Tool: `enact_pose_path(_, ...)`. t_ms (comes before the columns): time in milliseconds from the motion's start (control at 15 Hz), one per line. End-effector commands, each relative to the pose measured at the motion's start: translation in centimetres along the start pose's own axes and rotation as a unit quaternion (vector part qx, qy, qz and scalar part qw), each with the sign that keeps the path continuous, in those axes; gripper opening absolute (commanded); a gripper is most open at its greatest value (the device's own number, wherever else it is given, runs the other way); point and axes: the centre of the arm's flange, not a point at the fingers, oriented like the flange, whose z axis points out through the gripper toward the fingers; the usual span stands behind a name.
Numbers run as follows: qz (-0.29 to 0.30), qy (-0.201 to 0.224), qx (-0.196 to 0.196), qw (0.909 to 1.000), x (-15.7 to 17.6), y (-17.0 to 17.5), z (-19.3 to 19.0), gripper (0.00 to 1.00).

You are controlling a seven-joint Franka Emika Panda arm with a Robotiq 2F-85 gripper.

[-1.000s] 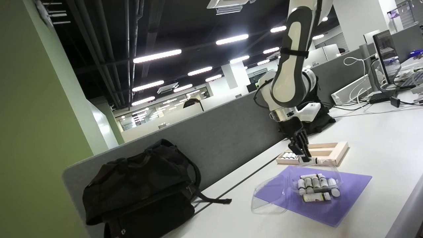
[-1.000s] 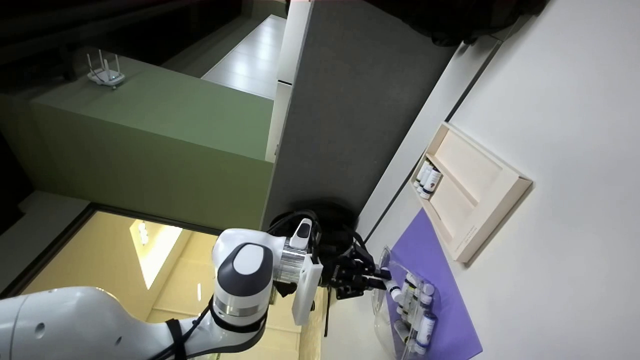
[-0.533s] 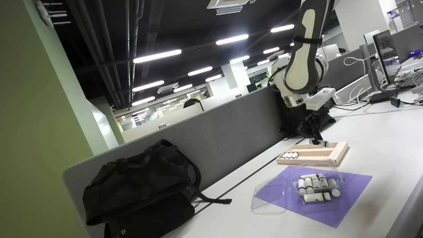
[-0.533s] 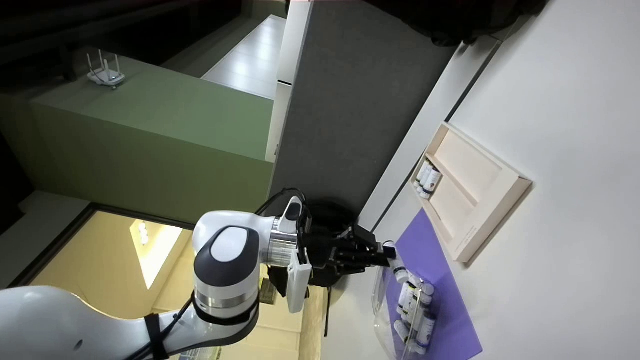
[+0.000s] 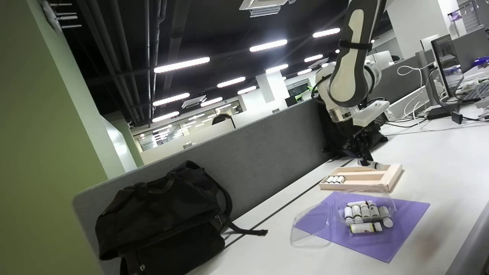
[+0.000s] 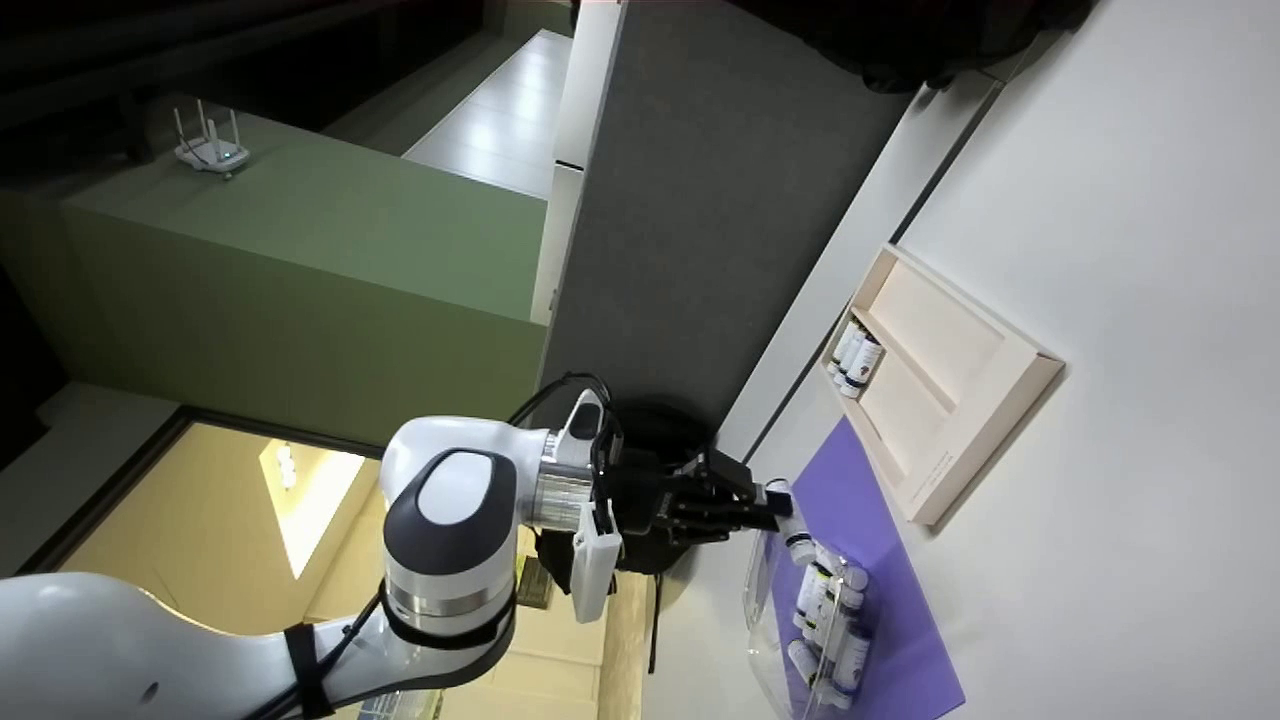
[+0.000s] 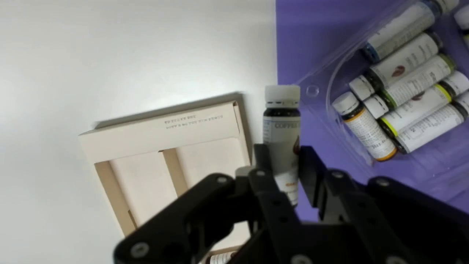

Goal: Remove one bottle and put it in the wooden box

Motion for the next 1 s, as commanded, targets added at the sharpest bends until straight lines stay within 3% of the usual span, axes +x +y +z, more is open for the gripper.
enact_pose_path(0,0.077,0.027,0.064,0.9946,-0.4,4.0,-0.6,0.1)
enact_pose_path(200,0.146,0.037,0.121,0.9811,-1.3,7.9,-0.3,0.1)
enact_pose_path(467,0.23,0.075,0.193,0.951,-3.4,12.1,0.1,0.1)
enact_pose_path(533,0.209,0.048,0.165,0.9628,-1.4,10.8,0.5,0.35)
enact_pose_path(733,0.228,0.064,0.181,0.9546,-2.1,12.3,0.0,0.35)
enact_pose_path(933,0.225,0.065,0.182,0.9549,-2.1,11.9,-0.2,0.35)
